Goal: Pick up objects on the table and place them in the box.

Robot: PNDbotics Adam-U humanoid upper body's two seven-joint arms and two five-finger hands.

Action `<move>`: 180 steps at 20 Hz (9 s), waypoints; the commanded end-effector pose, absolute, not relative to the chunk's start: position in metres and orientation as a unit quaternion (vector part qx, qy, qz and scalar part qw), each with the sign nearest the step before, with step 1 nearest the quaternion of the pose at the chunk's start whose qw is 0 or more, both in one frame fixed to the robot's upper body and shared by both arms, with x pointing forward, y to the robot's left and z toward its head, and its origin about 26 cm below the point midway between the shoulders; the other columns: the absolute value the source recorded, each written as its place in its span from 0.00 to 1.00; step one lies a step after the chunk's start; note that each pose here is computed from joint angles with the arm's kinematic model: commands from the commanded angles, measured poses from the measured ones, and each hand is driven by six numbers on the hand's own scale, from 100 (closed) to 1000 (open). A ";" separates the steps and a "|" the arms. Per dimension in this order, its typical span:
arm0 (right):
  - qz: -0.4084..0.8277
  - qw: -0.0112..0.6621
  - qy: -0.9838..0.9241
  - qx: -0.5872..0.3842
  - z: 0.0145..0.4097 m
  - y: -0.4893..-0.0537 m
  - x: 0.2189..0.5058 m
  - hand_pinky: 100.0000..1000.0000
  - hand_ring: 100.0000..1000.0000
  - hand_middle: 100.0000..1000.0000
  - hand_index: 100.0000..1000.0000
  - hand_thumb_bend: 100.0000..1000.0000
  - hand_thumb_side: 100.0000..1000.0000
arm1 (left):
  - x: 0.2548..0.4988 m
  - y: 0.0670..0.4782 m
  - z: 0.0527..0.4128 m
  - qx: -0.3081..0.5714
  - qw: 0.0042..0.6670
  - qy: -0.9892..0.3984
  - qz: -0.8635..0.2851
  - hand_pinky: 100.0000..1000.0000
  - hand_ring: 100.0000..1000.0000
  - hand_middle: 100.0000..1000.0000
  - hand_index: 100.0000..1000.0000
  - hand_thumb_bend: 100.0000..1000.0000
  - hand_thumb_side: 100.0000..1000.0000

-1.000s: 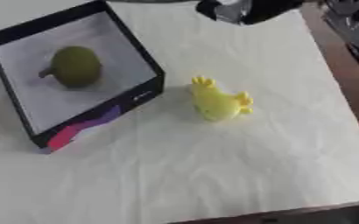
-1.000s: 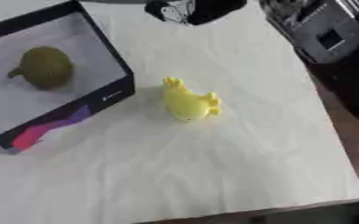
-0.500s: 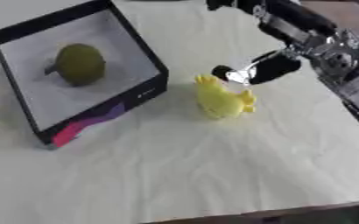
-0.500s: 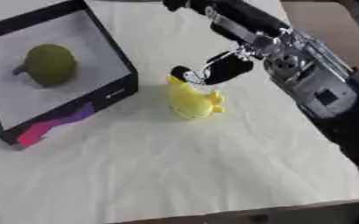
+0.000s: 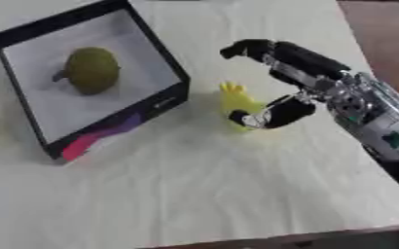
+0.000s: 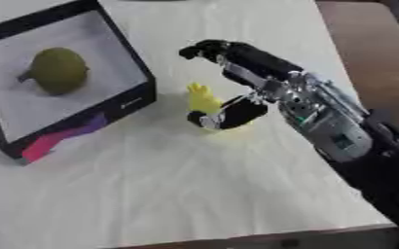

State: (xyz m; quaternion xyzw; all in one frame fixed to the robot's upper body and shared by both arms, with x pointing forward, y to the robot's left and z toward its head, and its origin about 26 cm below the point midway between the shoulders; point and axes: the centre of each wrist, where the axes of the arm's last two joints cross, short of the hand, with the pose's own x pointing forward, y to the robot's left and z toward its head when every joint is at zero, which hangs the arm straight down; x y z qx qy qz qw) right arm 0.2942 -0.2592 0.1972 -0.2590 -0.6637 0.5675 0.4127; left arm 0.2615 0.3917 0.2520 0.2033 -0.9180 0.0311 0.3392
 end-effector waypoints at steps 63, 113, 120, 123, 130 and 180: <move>0.527 0.525 -0.560 -0.365 0.156 -0.279 0.298 0.87 0.94 0.60 0.80 0.39 0.28 | 0.263 0.391 0.244 0.215 0.358 -0.909 0.014 0.81 0.69 0.72 0.77 0.00 0.72; 0.457 0.318 -0.675 -0.484 0.364 -0.261 0.351 0.86 0.83 0.49 0.71 0.33 0.36 | 0.265 0.381 0.290 0.171 0.271 -0.947 0.008 0.81 0.70 0.72 0.78 0.00 0.60; 0.460 0.318 -0.661 -0.500 0.346 -0.254 0.386 0.86 0.83 0.50 0.71 0.34 0.38 | 0.270 0.372 0.298 0.143 0.268 -0.953 -0.004 0.81 0.70 0.72 0.78 0.00 0.60; 0.476 0.311 -0.653 -0.500 0.336 -0.249 0.393 0.86 0.83 0.50 0.71 0.34 0.41 | 0.270 0.371 0.298 0.140 0.269 -0.953 -0.007 0.81 0.70 0.72 0.78 0.00 0.60; 0.543 0.321 -0.622 -0.464 0.299 -0.238 0.400 0.87 0.85 0.52 0.73 0.35 0.48 | 0.270 0.371 0.296 0.140 0.275 -0.951 -0.006 0.81 0.70 0.72 0.78 0.00 0.61; -0.102 0.309 -0.885 -0.333 0.219 -0.413 0.239 0.91 1.00 0.65 0.87 0.00 0.29 | 0.263 0.393 0.262 0.235 0.317 -0.916 -0.069 0.81 0.70 0.76 0.81 0.00 0.59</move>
